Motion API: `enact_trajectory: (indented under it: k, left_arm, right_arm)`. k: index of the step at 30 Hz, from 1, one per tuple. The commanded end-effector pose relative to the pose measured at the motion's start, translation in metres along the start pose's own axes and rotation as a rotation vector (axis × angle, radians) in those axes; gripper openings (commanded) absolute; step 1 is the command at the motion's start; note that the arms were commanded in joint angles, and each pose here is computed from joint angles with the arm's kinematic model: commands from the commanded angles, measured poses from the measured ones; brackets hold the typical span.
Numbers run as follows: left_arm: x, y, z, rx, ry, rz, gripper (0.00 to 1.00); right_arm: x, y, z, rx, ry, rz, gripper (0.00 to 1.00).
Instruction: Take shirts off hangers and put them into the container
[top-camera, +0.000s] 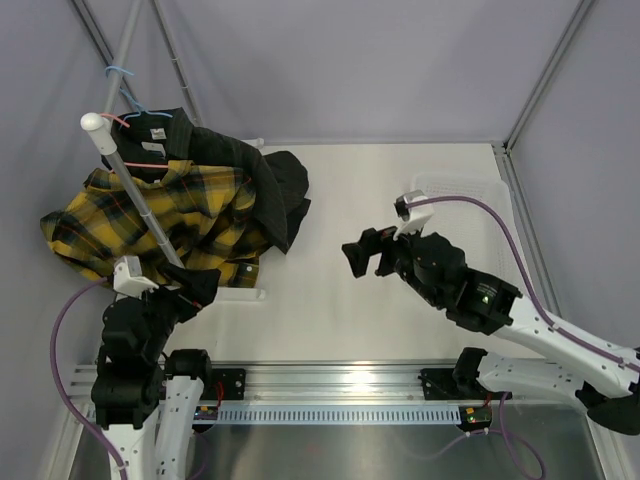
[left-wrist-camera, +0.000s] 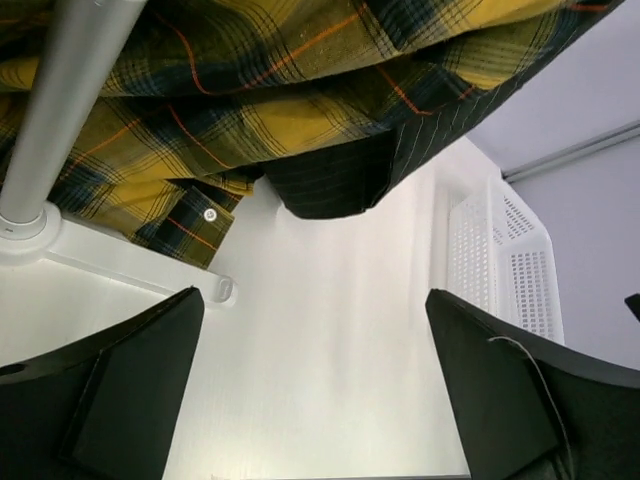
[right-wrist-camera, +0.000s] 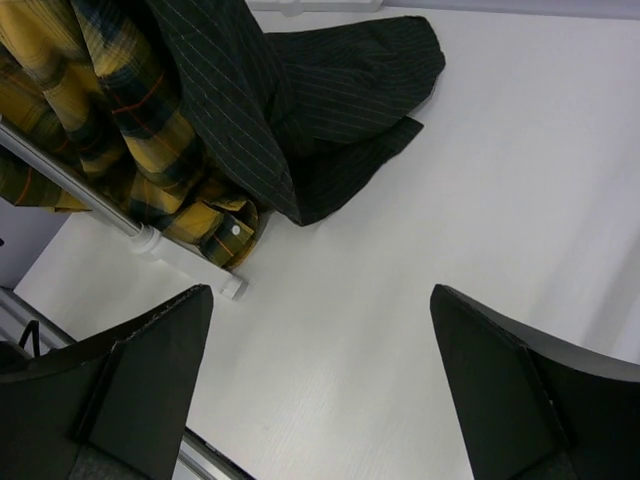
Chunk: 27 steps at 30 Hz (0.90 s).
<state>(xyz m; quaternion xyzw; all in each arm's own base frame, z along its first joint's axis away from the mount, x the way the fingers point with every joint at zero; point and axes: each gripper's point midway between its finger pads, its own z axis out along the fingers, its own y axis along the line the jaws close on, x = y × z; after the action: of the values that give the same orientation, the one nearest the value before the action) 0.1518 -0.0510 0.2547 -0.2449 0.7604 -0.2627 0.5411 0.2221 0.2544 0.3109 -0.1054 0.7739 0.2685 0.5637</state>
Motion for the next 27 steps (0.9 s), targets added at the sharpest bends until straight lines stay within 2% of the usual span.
enact_trajectory:
  k: [1,2,3,5,8,12,13,14,15,16,17,18,20,22,23,25,26,27]
  left_arm:
    - [0.022,0.015,0.001,-0.06,0.1,-0.011,0.99]
    - [0.022,0.037,0.0,-0.199,0.078,-0.095,0.99]
    - [0.031,0.047,0.0,-0.245,0.115,-0.102,0.99]
    - [0.039,0.041,0.008,-0.172,0.153,-0.048,0.99]
    - [0.041,0.042,0.011,-0.129,0.11,-0.053,0.99]
    - [0.042,0.038,0.011,-0.077,0.072,-0.069,0.99]
    - [0.043,0.039,0.012,-0.077,0.078,-0.065,0.99]
    - [0.045,0.039,0.014,-0.079,0.099,-0.058,0.99]
    - [0.045,0.037,0.014,-0.072,0.107,-0.046,0.99]
    - [0.045,0.039,0.015,-0.08,0.109,-0.043,0.99]
    - [0.043,0.043,0.012,-0.112,0.104,-0.045,0.99]
    - [0.042,0.043,0.011,-0.117,0.103,-0.036,0.99]
    - [0.039,0.04,0.008,-0.106,0.104,0.0,0.99]
    - [0.039,0.039,0.006,-0.114,0.118,0.002,0.99]
    - [0.039,0.036,0.005,-0.109,0.126,-0.004,0.99]
    - [0.045,0.028,0.007,-0.073,0.171,-0.022,0.99]
    - [0.045,0.025,0.008,-0.054,0.175,-0.026,0.99]
    - [0.044,0.02,0.009,-0.031,0.174,-0.027,0.99]
  right_arm:
    - [0.01,-0.011,-0.017,-0.022,-0.035,0.007,0.99]
    - [0.009,-0.004,-0.019,-0.073,-0.051,-0.007,1.0]
    - [0.011,-0.004,-0.021,-0.09,-0.053,-0.015,0.99]
    - [0.008,0.006,-0.021,-0.145,-0.049,-0.068,0.99]
    - [-0.005,0.033,-0.014,-0.254,-0.07,-0.12,1.0]
    - [-0.035,0.072,0.02,-0.295,-0.041,-0.2,1.0]
    - [-0.038,0.078,0.026,-0.298,-0.021,-0.219,0.99]
    - [-0.069,0.097,0.026,-0.349,-0.069,-0.239,1.0]
    - [-0.058,0.106,0.048,-0.352,-0.023,-0.268,0.99]
    - [-0.065,0.113,0.054,-0.363,-0.026,-0.279,0.99]
    - [-0.091,0.128,0.053,-0.408,-0.067,-0.298,0.99]
    - [-0.081,0.133,0.073,-0.399,-0.031,-0.312,0.98]
    - [-0.103,0.148,0.086,-0.425,-0.064,-0.371,0.98]
    - [-0.107,0.16,0.093,-0.483,-0.062,-0.434,0.97]
    - [-0.127,0.168,0.091,-0.505,-0.108,-0.445,0.97]
    - [-0.115,0.178,0.11,-0.564,-0.074,-0.487,0.95]
    - [-0.134,0.178,0.113,-0.572,-0.113,-0.49,0.94]
    - [-0.119,0.178,0.131,-0.582,-0.073,-0.505,0.93]
